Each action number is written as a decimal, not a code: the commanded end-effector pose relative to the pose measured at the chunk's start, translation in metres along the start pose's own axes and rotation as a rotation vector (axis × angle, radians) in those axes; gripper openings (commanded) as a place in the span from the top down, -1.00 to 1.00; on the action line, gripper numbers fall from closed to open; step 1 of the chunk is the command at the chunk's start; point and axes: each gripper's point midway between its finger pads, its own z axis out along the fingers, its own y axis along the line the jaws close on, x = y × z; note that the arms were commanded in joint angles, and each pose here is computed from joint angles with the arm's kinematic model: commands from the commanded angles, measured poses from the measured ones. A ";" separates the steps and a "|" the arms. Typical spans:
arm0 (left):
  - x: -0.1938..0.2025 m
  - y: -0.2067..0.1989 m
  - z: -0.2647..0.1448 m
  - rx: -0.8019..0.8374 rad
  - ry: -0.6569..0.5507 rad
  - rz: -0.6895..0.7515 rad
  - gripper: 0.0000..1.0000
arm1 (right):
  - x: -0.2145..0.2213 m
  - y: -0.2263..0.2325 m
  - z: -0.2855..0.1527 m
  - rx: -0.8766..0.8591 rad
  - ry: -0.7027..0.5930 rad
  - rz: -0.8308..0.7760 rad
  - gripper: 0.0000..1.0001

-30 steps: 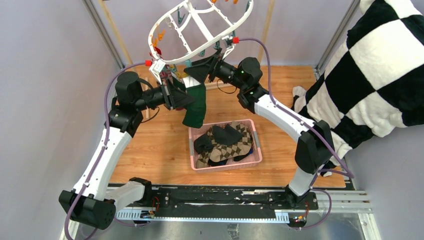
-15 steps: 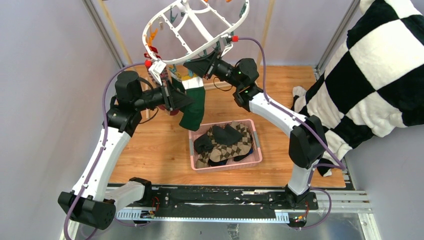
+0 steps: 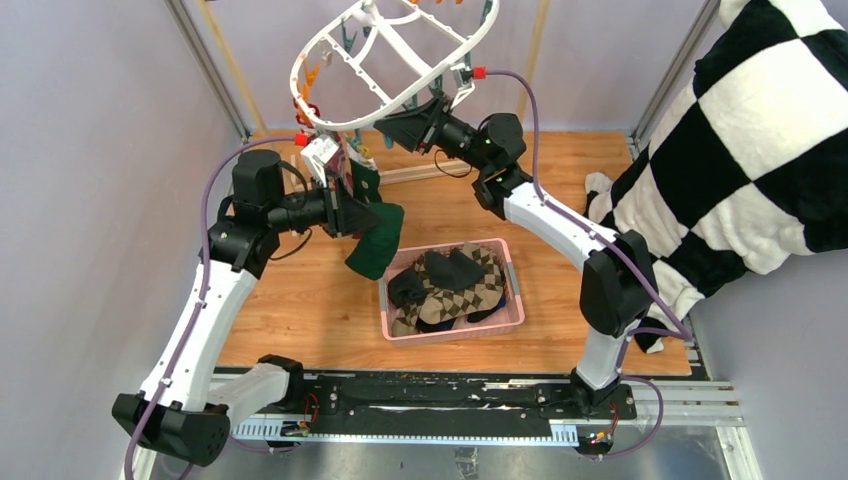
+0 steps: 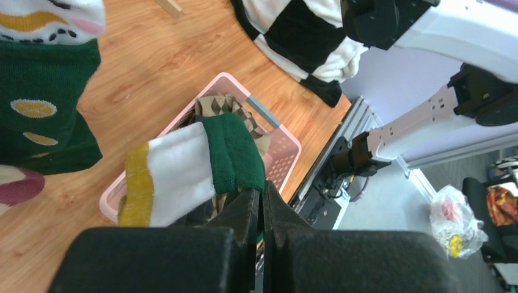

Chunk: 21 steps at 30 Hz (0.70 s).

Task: Remove the socks clipped to the hanger
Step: Place the sock in the bin.

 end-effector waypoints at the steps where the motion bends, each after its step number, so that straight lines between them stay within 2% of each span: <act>1: 0.001 -0.009 -0.012 -0.001 0.015 0.100 1.00 | -0.009 0.002 -0.021 -0.017 0.012 -0.033 -0.03; 4: 0.004 -0.008 -0.016 -0.013 0.015 0.140 1.00 | -0.001 -0.002 -0.032 0.002 0.038 -0.066 -0.39; 9: 0.004 -0.008 -0.019 -0.023 0.013 0.187 1.00 | 0.007 -0.007 -0.040 0.031 0.067 -0.084 -0.57; 14: 0.000 -0.011 -0.022 -0.026 0.005 0.218 1.00 | 0.011 -0.004 -0.047 0.039 0.084 -0.105 -0.93; 21: 0.003 -0.010 -0.023 -0.031 0.009 0.229 1.00 | 0.040 0.003 -0.079 0.038 0.138 -0.107 -1.00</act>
